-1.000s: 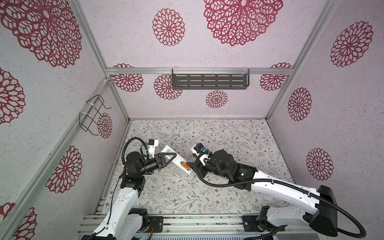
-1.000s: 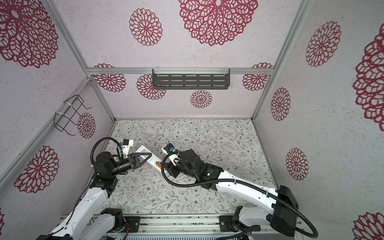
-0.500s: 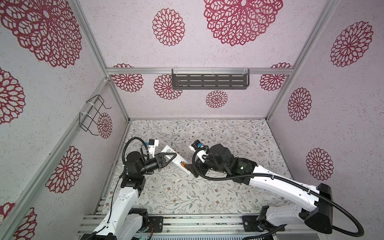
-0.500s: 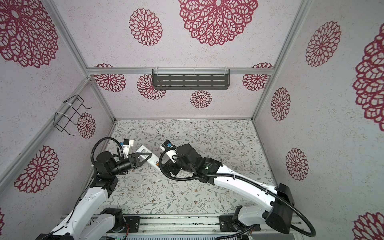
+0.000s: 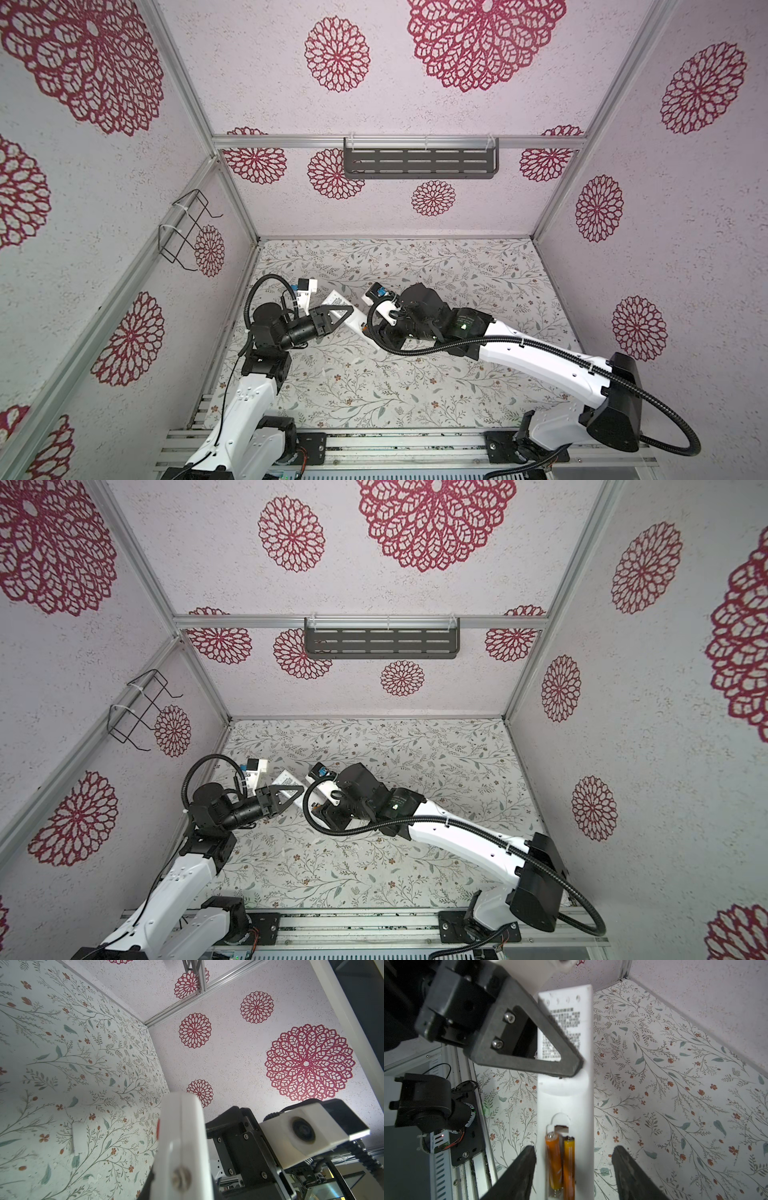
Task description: Load the batteries into the remote control
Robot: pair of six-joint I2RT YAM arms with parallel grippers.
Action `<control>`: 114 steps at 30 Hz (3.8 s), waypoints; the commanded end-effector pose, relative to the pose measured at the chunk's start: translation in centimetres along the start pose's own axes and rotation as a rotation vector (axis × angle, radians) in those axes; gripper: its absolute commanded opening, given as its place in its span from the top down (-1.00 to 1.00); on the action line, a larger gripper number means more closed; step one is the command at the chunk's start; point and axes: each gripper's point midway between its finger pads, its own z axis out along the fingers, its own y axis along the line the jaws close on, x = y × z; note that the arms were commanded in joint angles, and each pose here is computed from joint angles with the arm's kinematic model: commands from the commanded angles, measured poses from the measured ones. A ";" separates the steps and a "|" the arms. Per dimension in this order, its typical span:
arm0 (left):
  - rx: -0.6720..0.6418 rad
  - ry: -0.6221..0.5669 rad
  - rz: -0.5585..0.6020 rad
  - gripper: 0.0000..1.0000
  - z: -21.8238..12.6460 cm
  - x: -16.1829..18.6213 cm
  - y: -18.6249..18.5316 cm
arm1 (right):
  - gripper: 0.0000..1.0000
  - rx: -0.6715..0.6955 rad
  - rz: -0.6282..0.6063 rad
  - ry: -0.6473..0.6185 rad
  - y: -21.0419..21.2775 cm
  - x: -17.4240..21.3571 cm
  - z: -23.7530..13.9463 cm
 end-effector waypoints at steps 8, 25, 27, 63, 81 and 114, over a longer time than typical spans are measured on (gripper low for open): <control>0.023 -0.017 0.034 1.00 -0.2 -0.4 -0.7 | -0.06 -0.049 -0.033 -0.067 1.5 -2.5 -0.2; 0.021 -0.023 0.034 1.00 -0.3 -0.5 -0.7 | 0.34 -0.061 -0.044 -0.064 2.2 -2.8 0.7; 0.020 -0.024 0.035 1.00 -0.3 -0.5 -0.7 | 0.43 -0.066 -0.045 -0.064 2.3 -2.8 0.7; 0.026 -0.031 0.037 1.00 -0.5 -0.8 -0.8 | 0.88 -0.032 -0.041 -0.008 1.9 0.6 1.9; 0.044 -0.045 0.039 1.00 -0.8 -1.2 -1.1 | 0.97 -0.032 -0.039 0.040 1.7 4.2 2.4; 0.060 0.122 0.184 1.00 -1.1 1.6 -4.4 | -0.98 -0.283 0.234 -0.145 0.2 0.2 -6.4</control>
